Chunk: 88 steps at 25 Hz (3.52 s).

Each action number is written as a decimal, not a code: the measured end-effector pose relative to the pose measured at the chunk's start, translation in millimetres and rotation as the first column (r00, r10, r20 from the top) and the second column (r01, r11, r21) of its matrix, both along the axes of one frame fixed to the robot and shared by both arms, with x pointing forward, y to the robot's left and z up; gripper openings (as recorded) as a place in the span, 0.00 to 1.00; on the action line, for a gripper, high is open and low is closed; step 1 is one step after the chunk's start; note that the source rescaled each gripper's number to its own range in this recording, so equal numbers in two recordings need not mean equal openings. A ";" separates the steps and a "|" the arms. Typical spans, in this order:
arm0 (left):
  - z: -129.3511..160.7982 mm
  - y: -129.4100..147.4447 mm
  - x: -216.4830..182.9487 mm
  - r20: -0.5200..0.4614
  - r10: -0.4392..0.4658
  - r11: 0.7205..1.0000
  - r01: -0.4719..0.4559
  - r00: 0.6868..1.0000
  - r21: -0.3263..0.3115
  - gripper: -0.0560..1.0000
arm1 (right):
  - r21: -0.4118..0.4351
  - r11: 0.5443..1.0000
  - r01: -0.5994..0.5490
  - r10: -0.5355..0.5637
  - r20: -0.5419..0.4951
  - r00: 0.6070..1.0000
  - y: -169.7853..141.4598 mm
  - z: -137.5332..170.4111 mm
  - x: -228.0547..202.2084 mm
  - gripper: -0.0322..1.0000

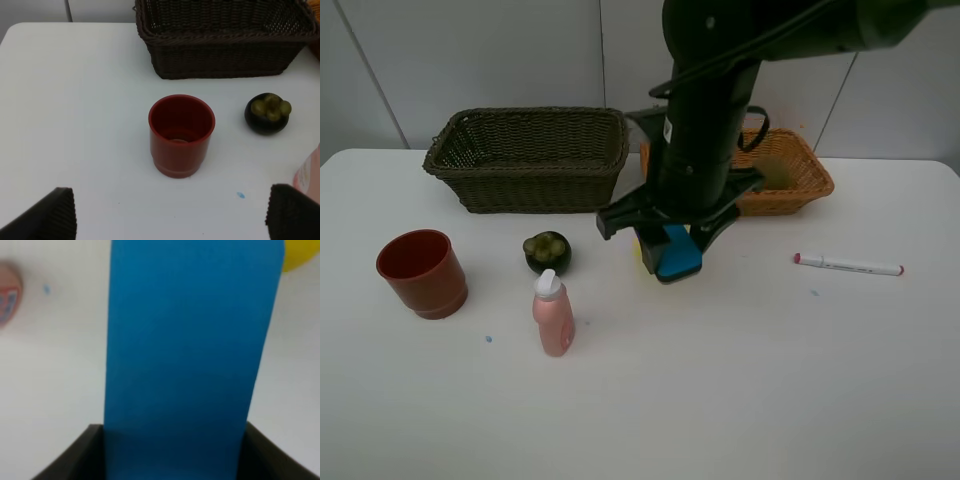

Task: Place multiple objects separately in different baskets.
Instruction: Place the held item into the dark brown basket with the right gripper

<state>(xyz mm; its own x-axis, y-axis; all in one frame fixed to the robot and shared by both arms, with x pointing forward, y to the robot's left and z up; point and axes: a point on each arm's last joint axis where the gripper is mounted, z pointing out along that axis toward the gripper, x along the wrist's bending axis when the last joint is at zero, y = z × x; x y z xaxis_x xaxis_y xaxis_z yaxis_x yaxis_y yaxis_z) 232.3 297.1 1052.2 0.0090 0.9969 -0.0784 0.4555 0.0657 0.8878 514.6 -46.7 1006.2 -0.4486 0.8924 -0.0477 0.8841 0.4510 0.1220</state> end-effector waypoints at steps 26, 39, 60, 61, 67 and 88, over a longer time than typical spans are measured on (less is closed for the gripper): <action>0.0 0.0 0.0 0.000 0.000 1.000 0.000 1.000 0.000 0.98 | 0.136 0.950 -0.281 0.181 0.493 0.851 84.9 39.7 110.7 0.50; 0.0 0.0 0.0 0.000 0.000 1.000 0.000 1.000 0.000 0.98 | 0.229 0.928 -0.294 0.113 0.579 0.807 93.6 -41.2 164.0 0.50; 0.0 0.1 0.0 0.000 0.001 1.000 -0.001 1.000 0.001 0.98 | 0.224 0.936 -0.270 0.111 0.540 0.835 90.5 -80.6 173.0 0.50; 0.0 0.1 0.0 0.000 0.001 1.000 -0.001 1.000 0.001 0.98 | 0.222 0.937 -0.268 0.112 0.536 0.837 90.3 -80.9 172.7 0.50; 0.0 0.1 0.0 0.000 0.001 1.000 -0.001 1.000 0.001 0.98 | 0.211 0.943 -0.259 0.116 0.520 0.846 88.3 -80.7 171.8 0.62; 0.0 0.1 0.0 0.000 0.001 1.000 -0.001 1.000 0.001 0.98 | 0.201 0.949 -0.244 0.111 0.510 0.853 82.0 -70.2 172.7 0.98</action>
<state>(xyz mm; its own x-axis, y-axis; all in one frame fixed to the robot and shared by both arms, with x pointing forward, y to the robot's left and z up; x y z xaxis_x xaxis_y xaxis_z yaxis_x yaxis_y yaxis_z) 232.3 297.2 1052.2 0.0084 0.9970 -0.0775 0.4555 0.0652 0.8878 687.3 35.4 936.0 -0.5783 0.8109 -0.0894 0.5876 0.4900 0.6439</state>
